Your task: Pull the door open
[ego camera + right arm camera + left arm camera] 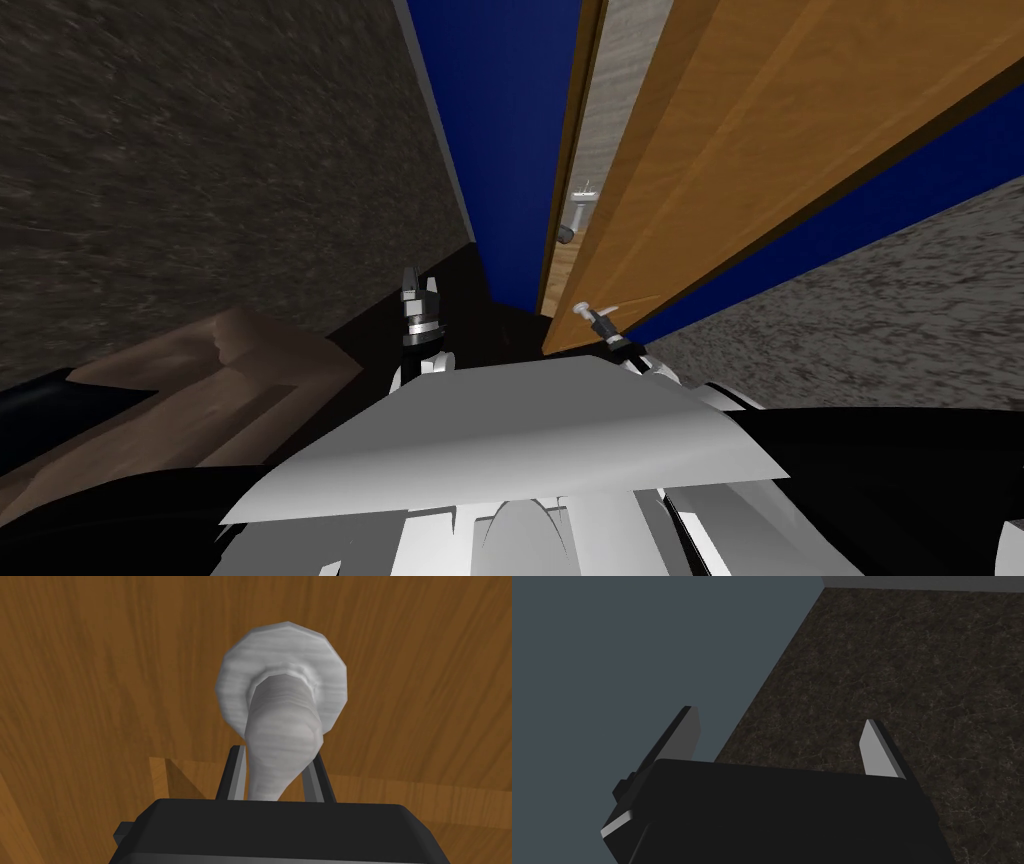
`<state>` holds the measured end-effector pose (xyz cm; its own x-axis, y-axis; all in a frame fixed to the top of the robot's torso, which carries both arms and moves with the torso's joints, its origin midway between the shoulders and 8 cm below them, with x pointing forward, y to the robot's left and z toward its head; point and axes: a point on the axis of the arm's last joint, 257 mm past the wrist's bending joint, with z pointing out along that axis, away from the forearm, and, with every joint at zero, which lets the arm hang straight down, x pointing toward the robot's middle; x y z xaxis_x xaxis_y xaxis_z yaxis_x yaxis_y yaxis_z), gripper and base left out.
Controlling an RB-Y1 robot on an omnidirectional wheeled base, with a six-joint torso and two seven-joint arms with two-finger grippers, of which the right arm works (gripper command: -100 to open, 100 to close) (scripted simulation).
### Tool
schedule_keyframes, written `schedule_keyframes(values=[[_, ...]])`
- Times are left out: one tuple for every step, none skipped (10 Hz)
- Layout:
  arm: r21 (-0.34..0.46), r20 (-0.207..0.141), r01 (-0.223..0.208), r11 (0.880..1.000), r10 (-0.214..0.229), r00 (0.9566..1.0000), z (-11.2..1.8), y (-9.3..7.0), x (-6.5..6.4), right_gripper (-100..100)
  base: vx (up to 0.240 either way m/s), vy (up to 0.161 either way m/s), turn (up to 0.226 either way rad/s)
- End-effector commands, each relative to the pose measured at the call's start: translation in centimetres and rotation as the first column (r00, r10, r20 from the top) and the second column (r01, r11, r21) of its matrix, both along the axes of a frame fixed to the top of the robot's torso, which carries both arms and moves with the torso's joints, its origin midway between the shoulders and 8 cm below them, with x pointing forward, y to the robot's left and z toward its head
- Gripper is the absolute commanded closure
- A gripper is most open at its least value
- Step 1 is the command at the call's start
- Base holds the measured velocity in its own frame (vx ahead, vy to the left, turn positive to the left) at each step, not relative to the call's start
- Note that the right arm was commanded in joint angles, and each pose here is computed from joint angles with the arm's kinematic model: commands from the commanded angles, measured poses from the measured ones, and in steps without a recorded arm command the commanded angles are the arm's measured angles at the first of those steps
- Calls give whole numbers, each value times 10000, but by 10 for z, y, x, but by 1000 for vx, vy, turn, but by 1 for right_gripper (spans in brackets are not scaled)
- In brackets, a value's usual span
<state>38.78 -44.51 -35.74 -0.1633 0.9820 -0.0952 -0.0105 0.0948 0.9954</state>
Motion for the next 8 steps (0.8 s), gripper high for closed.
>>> schedule_keyframes(values=[[0, 0, 0, 10000, 0, 10000, 0, 0, 0, 100, -101, -38, 35], [13, -26, -82, 10000, 82, 10000, -2, -2, -10, 100, -129, -62, 168], [9, -20, -101, 9999, 101, 9999, -2, -3, -13, 100, -197, -108, 187], [0, -7, -145, 9999, 145, 9999, -1, -5, -19, 100, -164, -111, 155], [-10, 7, -193, 9998, 193, 9998, -1, -7, -26, 100, -174, -82, 197], [-15, 13, -218, 9998, 218, 9998, -1, -9, -29, 100, -154, -91, 123], [-20, 20, -243, 9997, 243, 9997, 0, -10, -32, 100, -131, -88, 107], [-30, 33, -292, 9996, 292, 9996, 0, -12, -39, 100, -135, -84, 149]])
